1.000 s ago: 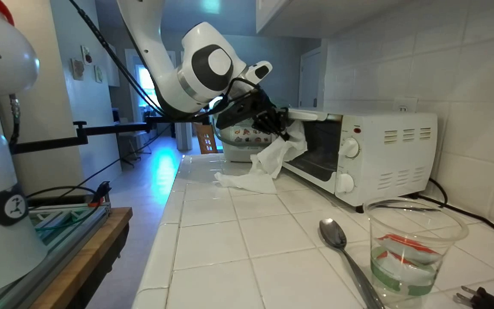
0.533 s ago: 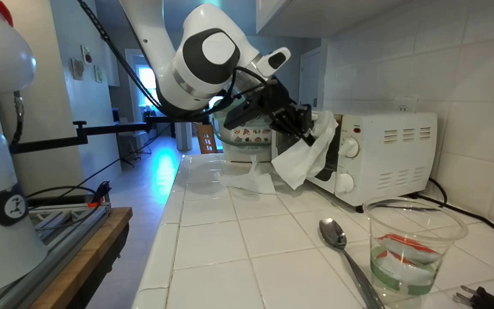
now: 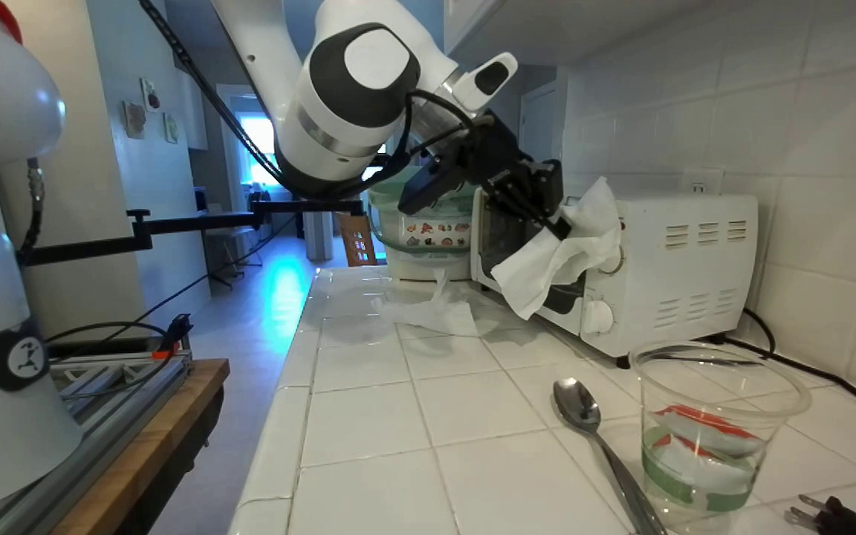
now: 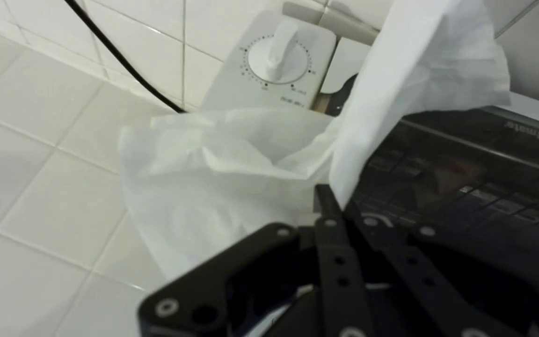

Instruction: Pick up the tissue and then use it to wipe the mini oven door

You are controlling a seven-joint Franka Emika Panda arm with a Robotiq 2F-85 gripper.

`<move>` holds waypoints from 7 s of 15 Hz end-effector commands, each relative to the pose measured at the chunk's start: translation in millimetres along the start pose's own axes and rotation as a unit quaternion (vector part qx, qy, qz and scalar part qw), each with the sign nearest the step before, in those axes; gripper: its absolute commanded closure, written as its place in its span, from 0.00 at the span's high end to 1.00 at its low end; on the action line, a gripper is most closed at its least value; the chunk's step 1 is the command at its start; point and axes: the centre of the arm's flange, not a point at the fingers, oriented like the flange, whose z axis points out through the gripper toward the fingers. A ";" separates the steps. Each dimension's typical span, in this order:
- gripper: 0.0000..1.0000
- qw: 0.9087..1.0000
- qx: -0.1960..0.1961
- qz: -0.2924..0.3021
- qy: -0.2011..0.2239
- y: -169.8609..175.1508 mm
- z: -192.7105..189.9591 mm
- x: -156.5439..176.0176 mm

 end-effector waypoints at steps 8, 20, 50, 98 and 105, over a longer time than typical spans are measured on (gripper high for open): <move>0.00 1.000 -0.003 0.019 0.010 -8.5 -0.9 -7.7; 0.00 0.998 0.056 -0.022 -0.021 -59.9 31.8 -12.8; 0.00 0.970 0.161 -0.141 0.115 -155.4 -35.7 66.6; 0.00 0.991 0.033 0.069 -0.112 5.3 -6.2 -0.4; 0.00 0.967 0.092 0.092 -0.220 -17.0 -4.4 -22.1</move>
